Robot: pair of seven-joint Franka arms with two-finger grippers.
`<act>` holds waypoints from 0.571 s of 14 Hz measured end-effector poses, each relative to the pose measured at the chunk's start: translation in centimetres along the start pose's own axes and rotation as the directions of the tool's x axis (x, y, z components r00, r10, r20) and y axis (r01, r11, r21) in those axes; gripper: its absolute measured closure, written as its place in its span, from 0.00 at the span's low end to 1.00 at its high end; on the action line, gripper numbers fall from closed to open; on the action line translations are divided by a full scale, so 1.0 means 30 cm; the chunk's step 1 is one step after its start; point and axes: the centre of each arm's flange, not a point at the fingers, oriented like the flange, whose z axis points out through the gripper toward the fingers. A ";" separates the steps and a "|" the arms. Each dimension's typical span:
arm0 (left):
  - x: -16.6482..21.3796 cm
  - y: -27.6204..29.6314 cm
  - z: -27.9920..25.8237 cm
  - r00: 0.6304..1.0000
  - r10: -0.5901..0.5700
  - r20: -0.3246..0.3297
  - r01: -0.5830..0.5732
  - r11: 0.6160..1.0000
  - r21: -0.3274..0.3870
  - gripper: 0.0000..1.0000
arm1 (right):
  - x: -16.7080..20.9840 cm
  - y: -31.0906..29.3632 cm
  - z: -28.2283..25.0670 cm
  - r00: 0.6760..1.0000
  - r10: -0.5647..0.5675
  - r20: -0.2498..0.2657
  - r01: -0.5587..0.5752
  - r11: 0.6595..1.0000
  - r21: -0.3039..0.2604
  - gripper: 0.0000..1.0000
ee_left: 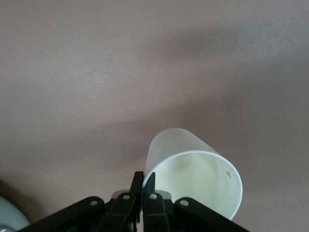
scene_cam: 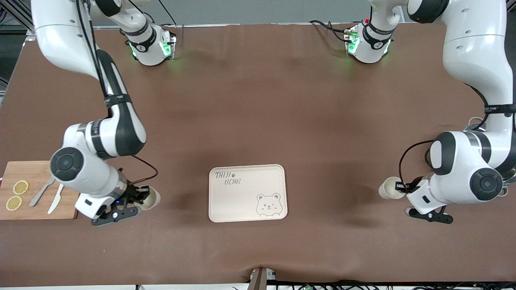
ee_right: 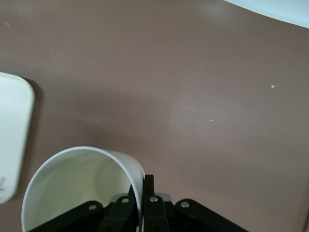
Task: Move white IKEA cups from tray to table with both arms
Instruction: 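Lower the cups onto the table and open both grippers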
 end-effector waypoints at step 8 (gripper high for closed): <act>0.017 0.019 0.169 0.999 0.003 0.053 -0.003 1.000 -0.012 0.97 | -0.101 0.286 0.139 0.995 -0.073 -0.063 0.076 0.996 0.054 0.96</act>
